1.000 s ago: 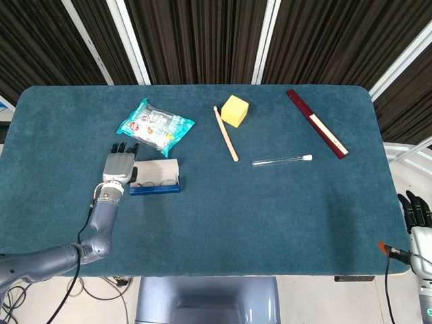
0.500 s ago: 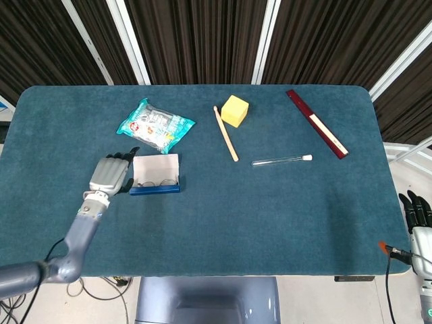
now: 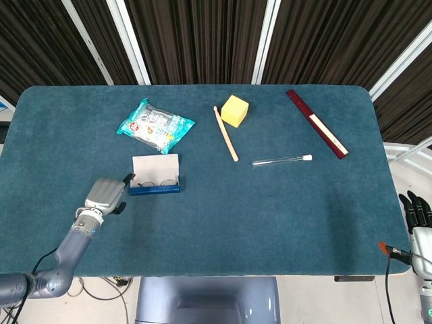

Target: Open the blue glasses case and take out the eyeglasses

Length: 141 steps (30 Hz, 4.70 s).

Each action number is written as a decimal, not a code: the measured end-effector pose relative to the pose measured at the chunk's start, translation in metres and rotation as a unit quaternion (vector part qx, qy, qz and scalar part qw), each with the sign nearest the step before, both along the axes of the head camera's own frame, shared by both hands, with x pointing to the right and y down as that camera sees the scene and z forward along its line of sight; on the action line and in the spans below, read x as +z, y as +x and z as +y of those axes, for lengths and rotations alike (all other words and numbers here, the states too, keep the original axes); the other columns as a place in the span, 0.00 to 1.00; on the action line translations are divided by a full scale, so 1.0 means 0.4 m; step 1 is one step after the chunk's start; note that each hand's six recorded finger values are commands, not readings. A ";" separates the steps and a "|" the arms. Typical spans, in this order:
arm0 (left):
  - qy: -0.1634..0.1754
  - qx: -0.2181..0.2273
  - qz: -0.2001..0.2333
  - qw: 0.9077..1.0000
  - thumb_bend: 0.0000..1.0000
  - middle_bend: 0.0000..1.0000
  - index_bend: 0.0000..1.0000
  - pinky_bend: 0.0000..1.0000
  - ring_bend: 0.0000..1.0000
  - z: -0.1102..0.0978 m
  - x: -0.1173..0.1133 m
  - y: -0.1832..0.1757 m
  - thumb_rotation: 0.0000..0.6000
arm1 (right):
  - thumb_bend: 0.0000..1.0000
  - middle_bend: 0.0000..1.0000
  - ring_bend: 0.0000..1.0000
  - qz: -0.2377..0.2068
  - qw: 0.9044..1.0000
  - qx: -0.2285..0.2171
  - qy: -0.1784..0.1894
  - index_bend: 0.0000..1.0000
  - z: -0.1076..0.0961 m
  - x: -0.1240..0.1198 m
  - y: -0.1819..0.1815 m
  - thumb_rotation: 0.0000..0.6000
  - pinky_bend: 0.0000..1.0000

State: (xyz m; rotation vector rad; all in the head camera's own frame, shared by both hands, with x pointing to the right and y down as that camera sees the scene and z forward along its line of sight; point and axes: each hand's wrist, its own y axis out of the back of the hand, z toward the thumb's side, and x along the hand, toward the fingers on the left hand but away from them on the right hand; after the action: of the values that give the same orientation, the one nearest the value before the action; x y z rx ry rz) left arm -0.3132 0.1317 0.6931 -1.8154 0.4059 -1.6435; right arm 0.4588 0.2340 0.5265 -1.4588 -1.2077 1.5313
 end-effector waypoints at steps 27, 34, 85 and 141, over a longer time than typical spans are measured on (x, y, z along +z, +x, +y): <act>-0.094 0.034 -0.016 0.995 0.36 0.84 0.26 0.85 0.76 0.117 -0.011 0.035 1.00 | 0.13 0.00 0.00 -0.005 1.000 -0.001 -0.002 0.00 0.001 0.000 -0.005 1.00 0.19; -0.122 0.089 0.022 0.988 0.36 0.84 0.16 0.85 0.76 0.166 -0.057 0.136 1.00 | 0.13 0.00 0.00 -0.006 1.000 0.000 -0.001 0.00 0.000 -0.001 -0.005 1.00 0.19; -0.066 -0.035 -0.016 0.997 0.24 0.95 0.24 0.91 0.87 -0.040 0.036 0.194 1.00 | 0.15 0.00 0.00 -0.007 1.000 0.005 -0.002 0.00 0.001 -0.004 -0.003 1.00 0.19; 0.008 -0.146 0.025 0.989 0.36 1.00 0.44 1.00 1.00 0.011 0.026 0.218 1.00 | 0.16 0.00 0.00 -0.017 1.000 0.001 -0.003 0.00 -0.002 -0.004 -0.013 1.00 0.19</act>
State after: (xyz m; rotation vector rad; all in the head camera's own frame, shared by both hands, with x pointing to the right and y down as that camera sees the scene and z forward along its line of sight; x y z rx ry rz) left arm -0.2258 0.1360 0.7034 -1.8561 0.7337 -1.7829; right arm 0.4537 0.2331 0.5251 -1.4923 -1.2249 1.5174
